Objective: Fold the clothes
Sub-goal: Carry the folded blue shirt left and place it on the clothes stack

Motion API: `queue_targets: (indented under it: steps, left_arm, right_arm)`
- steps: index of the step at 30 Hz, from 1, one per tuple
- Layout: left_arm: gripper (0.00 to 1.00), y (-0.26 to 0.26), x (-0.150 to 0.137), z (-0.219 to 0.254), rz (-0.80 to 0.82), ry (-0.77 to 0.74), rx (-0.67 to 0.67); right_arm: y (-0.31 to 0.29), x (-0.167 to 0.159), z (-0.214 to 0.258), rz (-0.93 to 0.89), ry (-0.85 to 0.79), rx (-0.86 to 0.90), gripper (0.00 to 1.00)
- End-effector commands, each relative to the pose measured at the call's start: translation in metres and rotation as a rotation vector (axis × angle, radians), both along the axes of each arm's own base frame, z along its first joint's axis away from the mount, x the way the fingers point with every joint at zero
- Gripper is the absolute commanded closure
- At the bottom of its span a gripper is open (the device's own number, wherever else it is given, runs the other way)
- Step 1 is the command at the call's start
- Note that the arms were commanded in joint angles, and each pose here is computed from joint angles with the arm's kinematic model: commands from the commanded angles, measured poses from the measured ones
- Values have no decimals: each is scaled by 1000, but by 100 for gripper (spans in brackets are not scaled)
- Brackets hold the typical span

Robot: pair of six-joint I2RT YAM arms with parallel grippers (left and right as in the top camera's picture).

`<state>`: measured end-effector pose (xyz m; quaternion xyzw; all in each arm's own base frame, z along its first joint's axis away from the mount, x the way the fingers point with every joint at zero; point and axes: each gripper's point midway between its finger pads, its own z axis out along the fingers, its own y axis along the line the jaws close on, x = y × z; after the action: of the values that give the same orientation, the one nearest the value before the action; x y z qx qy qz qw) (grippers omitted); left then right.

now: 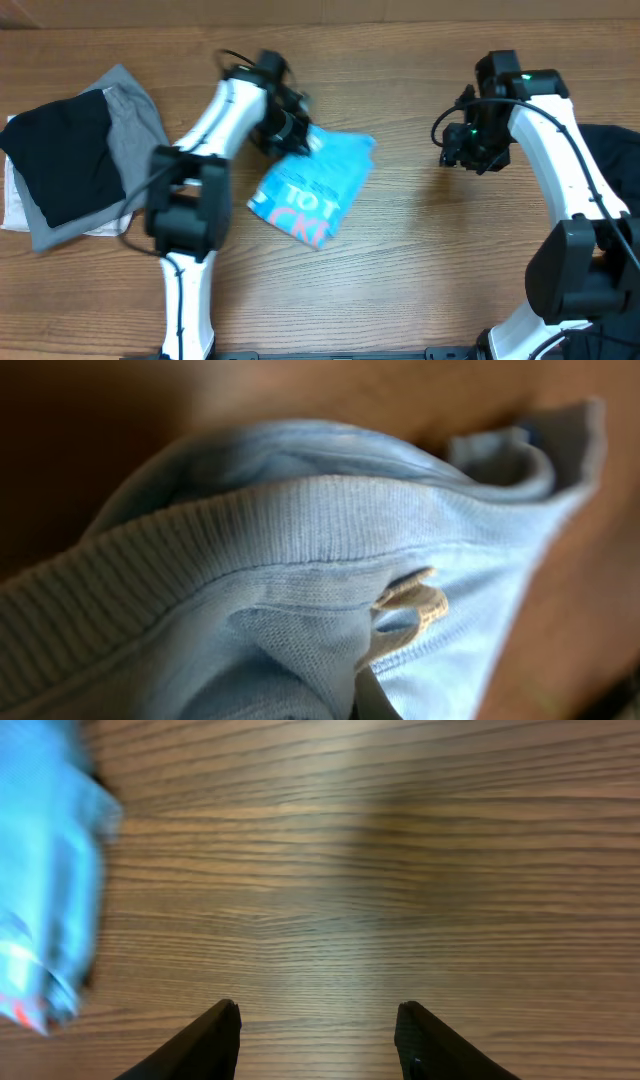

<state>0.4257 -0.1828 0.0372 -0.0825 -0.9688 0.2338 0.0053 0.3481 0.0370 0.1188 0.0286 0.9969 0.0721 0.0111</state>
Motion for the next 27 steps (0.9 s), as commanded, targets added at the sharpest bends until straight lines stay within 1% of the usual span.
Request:
queue_targets:
  steps: [1,3,6,9,10,12,14,20,27]
  left_arm:
    - [96,76,44,95,274,-229,109]
    - [96,102,45,120,336,-276,116]
    - [96,138,40,151,413,-328,141]
    - [96,175,29,172,489,-358,212]
    - [96,190,23,177,518,-362,254]
    - [96,214,12,186,573,-365,323]
    - [96,231,3,196,614,-375,364]
    - [96,268,-14,219,721,-405,398]
    - [96,319,-31,222,858,-387,455]
  right_arm:
    - [-18,7,23,-47,-78,-10,46]
    - [-27,7,25,-71,-83,-10,46]
    - [-38,6,27,-95,-86,-11,46]
    - [-45,5,27,-107,-85,-13,46]
    - [-47,5,27,-107,-84,-14,46]
    - [-48,4,27,-98,-83,-15,46]
    - [-48,4,27,-98,-83,-16,45]
    - [-48,5,27,-98,-85,-16,45]
    - [-48,4,27,-98,-81,-15,45]
